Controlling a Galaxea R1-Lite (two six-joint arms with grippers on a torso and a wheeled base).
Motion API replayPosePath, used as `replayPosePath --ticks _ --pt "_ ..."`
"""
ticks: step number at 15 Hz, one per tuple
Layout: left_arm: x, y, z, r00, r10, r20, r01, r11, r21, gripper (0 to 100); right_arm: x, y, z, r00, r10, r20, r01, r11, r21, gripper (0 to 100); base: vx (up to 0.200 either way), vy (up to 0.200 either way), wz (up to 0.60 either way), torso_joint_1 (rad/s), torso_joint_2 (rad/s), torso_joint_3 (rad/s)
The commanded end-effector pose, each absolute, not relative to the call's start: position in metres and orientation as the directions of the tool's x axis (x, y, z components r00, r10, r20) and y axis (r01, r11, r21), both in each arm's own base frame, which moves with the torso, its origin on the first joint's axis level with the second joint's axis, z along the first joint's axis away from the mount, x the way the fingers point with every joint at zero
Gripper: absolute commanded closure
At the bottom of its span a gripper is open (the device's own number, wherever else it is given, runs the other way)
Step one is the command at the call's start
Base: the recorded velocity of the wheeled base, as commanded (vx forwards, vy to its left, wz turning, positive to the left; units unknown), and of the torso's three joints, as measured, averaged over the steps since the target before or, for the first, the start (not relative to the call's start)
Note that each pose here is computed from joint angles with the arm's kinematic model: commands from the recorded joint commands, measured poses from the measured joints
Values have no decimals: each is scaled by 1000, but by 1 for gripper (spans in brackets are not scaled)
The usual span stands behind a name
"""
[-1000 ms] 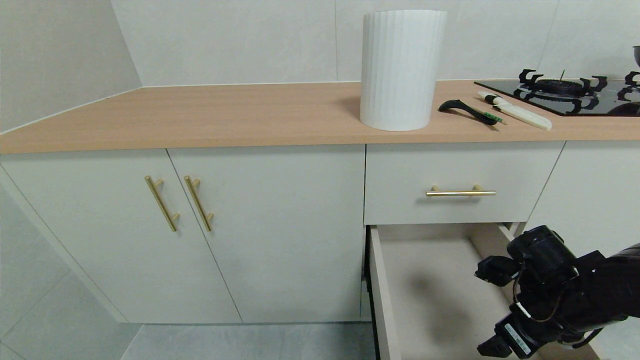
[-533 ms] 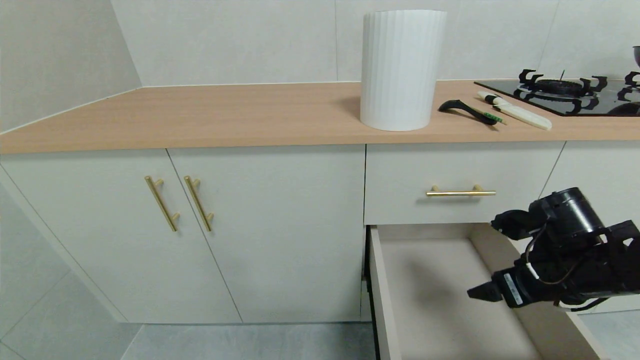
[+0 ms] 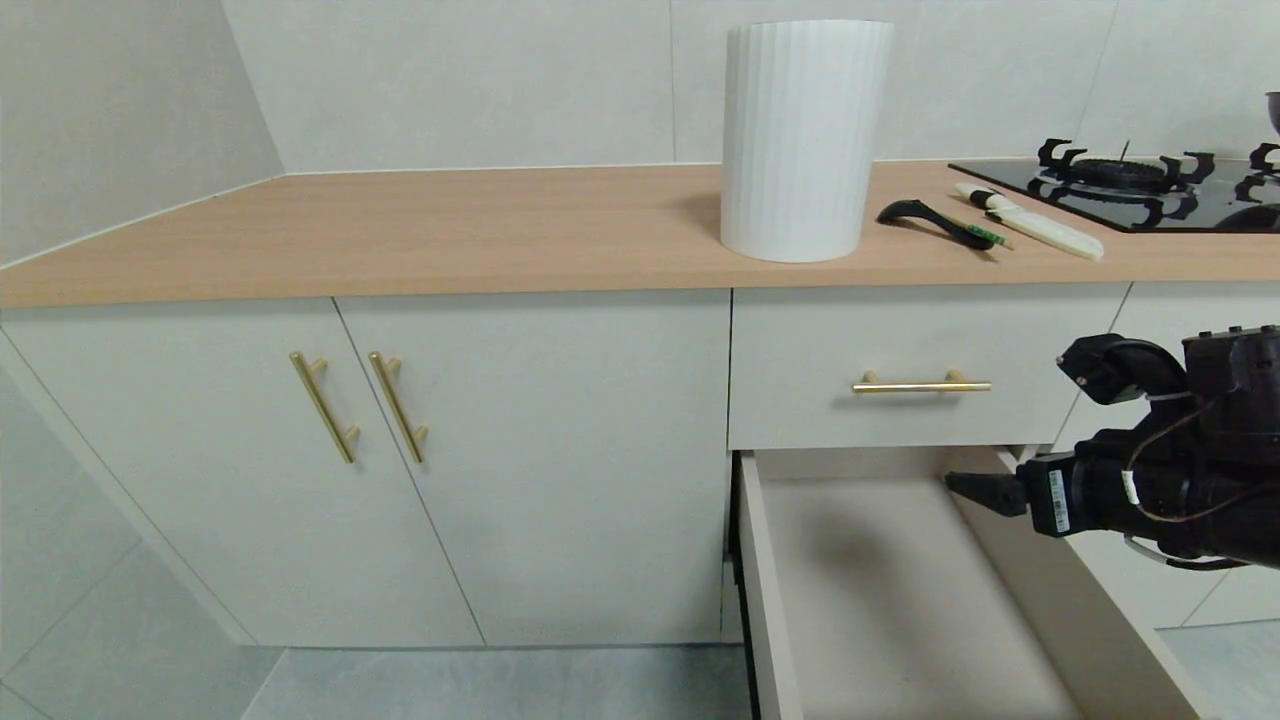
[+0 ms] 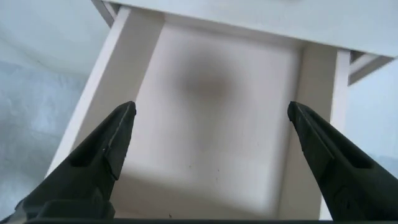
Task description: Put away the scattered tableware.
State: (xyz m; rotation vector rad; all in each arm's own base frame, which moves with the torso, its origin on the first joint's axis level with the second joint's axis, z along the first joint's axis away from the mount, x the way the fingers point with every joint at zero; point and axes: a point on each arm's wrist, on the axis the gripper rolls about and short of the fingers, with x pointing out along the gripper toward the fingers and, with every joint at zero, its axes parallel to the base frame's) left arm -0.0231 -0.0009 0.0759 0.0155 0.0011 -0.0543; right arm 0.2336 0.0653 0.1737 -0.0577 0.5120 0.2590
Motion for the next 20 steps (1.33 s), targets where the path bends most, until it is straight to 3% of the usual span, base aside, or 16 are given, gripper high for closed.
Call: replayPosePath --ticks 1,5,20 --pt "-23 -1 76 999 -54 -3 54 998 15 0 231 64 176 846 227 -482 -255 967 8 0 0 0 0 22 -71 -41" --pt "-23 -1 76 999 -54 -3 54 998 15 0 230 64 178 854 215 -474 -244 970 0 0 0 0 0 86 -245 -259" --pt "-23 -1 76 999 -54 -3 54 998 15 0 231 63 177 852 212 -478 -242 970 -2 0 0 0 0 177 -492 -291"
